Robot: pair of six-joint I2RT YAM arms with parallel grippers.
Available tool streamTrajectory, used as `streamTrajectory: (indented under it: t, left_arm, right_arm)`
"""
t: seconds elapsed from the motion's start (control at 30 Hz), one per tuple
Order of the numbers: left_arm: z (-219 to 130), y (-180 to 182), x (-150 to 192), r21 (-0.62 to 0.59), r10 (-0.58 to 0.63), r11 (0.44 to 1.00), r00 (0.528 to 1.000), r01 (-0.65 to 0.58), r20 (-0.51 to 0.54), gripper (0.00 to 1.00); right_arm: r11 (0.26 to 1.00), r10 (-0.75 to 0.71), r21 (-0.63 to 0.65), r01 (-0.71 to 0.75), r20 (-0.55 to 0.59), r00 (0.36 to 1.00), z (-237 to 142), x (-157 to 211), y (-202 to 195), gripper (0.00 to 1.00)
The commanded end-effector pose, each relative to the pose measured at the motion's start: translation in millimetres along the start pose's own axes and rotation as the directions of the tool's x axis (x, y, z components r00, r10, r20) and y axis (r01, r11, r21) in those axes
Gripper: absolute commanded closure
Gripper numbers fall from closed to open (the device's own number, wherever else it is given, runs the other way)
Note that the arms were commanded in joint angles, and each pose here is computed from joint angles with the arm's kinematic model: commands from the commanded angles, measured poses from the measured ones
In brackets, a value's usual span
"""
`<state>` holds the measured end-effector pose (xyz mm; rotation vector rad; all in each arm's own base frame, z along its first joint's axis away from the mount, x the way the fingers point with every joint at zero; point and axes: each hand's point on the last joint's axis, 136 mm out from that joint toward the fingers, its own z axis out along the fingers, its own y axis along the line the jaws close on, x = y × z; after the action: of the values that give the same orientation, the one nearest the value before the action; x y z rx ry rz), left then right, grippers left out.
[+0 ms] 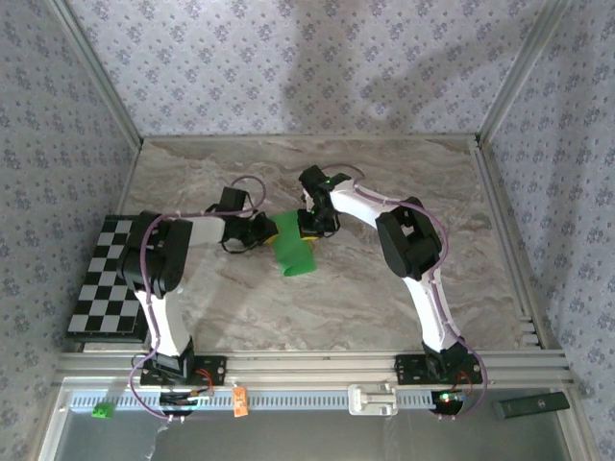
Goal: Fold a paper plane with a square sheet of paper (pick it up from the middle)
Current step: First fold the square sheet of paper in half at the center of the table.
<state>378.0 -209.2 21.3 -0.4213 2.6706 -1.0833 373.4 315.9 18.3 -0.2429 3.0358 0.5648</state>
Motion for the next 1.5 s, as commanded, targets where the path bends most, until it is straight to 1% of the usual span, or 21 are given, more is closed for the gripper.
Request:
streamTrajectory:
  t: [0.0,0.13,0.27,0.37,0.47,0.6,0.77,0.9,1.0,1.13,1.2,1.3,1.4,1.47]
  left_arm:
    - [-21,53,-12,-0.132,-0.050,0.990,0.997,0.058,0.065,0.87]
    - [-34,36,-17,-0.116,0.012,0.993,0.997,-0.004,0.074,0.87]
    - [-37,-9,-11,-0.032,0.108,0.994,0.991,-0.105,0.080,0.88]
    - [-27,-39,-1,0.020,0.163,0.986,0.985,-0.164,0.060,0.88]
    - [-11,-53,0,0.041,0.165,0.985,0.985,-0.167,0.041,0.88]
    - [13,-46,-9,-0.006,0.119,0.993,0.993,-0.119,-0.001,0.88]
    - [24,-33,-16,-0.051,0.106,0.993,0.994,-0.107,-0.011,0.88]
    - [25,-17,-20,-0.069,0.078,0.995,0.997,-0.078,-0.004,0.88]
    - [22,3,-26,-0.086,0.047,0.995,0.999,-0.046,0.016,0.89]
    - [11,36,-38,-0.116,-0.005,0.993,0.998,0.012,0.056,0.89]
    - [4,46,-43,-0.125,-0.028,0.991,0.997,0.037,0.072,0.89]
    - [-2,43,-48,-0.111,-0.034,0.993,0.996,0.044,0.083,0.89]
    - [-10,25,-53,-0.080,-0.019,0.996,0.995,0.027,0.100,0.89]
    - [-18,5,-55,-0.046,0.002,0.999,0.993,0.004,0.116,0.90]
  right_arm:
    - [0.964,0.088,0.264,-0.037,-0.183,0.979,32,47,-77,0.91]
    - [0.960,0.087,0.276,-0.037,-0.170,0.982,32,44,-78,0.91]
    - [0.958,0.088,0.284,-0.038,-0.167,0.982,33,44,-79,0.91]
    - [0.958,0.089,0.286,-0.036,-0.172,0.981,34,46,-79,0.91]
    - [0.957,0.089,0.287,-0.036,-0.174,0.981,35,47,-80,0.91]
    - [0.953,0.089,0.302,-0.035,-0.169,0.982,35,47,-82,0.91]
    - [0.950,0.086,0.310,-0.032,-0.162,0.983,35,47,-82,0.91]
    - [0.950,0.087,0.312,-0.031,-0.166,0.982,36,48,-83,0.91]
    - [0.949,0.087,0.314,-0.029,-0.171,0.981,37,50,-84,0.91]
    - [0.948,0.089,0.316,-0.029,-0.176,0.980,37,52,-85,0.92]
    - [0.947,0.090,0.319,-0.029,-0.176,0.980,37,52,-87,0.92]
    - [0.948,0.089,0.317,-0.030,-0.173,0.981,37,52,-86,0.92]
    - [0.947,0.090,0.319,-0.031,-0.171,0.981,37,51,-86,0.92]
    - [0.947,0.091,0.321,-0.032,-0.172,0.981,37,52,-86,0.92]
